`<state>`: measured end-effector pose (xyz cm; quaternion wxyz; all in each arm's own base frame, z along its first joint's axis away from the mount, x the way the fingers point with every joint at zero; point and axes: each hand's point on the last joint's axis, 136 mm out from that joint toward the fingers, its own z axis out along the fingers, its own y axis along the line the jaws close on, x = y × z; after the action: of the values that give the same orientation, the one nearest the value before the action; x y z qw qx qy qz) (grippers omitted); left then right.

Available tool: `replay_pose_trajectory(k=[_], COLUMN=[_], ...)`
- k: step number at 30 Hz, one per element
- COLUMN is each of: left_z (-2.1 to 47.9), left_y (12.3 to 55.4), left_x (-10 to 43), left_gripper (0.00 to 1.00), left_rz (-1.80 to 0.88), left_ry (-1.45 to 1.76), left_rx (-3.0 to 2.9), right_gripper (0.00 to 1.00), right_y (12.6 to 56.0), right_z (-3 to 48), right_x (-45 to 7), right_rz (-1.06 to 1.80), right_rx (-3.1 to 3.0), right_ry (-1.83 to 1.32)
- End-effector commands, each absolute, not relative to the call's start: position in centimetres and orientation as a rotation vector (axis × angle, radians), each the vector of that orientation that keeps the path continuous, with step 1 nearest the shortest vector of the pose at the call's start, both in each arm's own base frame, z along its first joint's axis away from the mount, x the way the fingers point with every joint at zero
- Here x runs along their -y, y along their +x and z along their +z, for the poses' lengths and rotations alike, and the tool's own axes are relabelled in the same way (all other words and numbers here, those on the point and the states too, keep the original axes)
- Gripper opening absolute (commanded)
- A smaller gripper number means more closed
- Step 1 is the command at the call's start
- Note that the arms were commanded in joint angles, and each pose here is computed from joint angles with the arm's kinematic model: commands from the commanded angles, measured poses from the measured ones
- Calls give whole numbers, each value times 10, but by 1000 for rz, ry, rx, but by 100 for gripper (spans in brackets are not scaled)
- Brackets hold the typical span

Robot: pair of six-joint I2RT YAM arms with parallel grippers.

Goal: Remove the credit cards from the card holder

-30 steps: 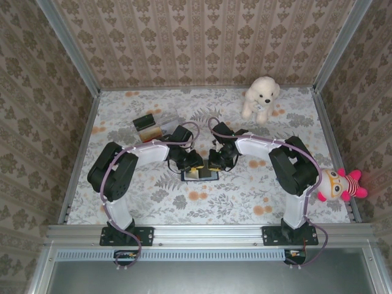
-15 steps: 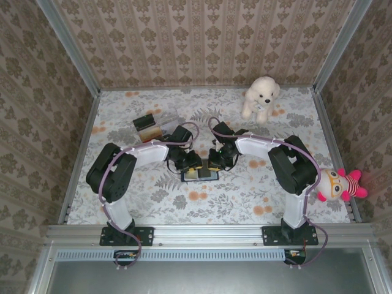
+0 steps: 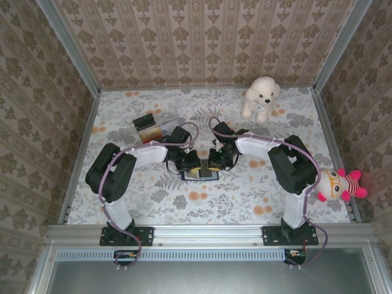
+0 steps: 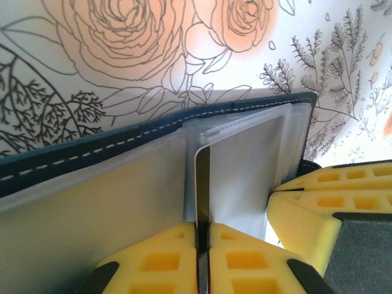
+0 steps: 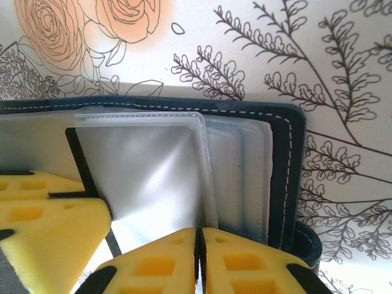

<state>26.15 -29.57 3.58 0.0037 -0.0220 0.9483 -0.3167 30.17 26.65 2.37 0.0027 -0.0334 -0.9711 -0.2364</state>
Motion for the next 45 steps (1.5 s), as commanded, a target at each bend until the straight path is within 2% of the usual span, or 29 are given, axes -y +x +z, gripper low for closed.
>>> replay_pose_trajectory(k=[1, 7, 18, 27, 32, 36, 39, 45], left_z=[52, 61, 67, 77, 100, 124, 149, 196], left_y=[261, 258, 254, 251, 246, 247, 251, 258], left_x=[292, 283, 270, 259, 236, 227, 228, 247], left_gripper=[6, 2, 2, 0, 0, 0, 0, 0], left_rz=[-999, -1019, -1056, -1010, -866, -849, -901, -1140], left_ry=[32, 97, 164, 202, 275, 296, 292, 285], left_rx=[-2929, -2906, -2898, -2913, -2927, -2879, -2802, -2620], right_gripper=[12, 12, 12, 12, 24, 34, 42, 65], right_y=[292, 292, 294, 310, 318, 325, 329, 327], right_z=[-5, -7, -6, 35, 70, 101, 127, 183], right_x=[-250, -245, -242, -258, -267, -271, -280, -310], right_rz=[-607, -577, -555, -754, -928, -1087, -1275, -1774], right_rx=[3025, 3030, 3040, 3091, 3122, 3159, 3140, 2909], right_ry=[-153, -168, -171, -125, -91, -50, 5, 141])
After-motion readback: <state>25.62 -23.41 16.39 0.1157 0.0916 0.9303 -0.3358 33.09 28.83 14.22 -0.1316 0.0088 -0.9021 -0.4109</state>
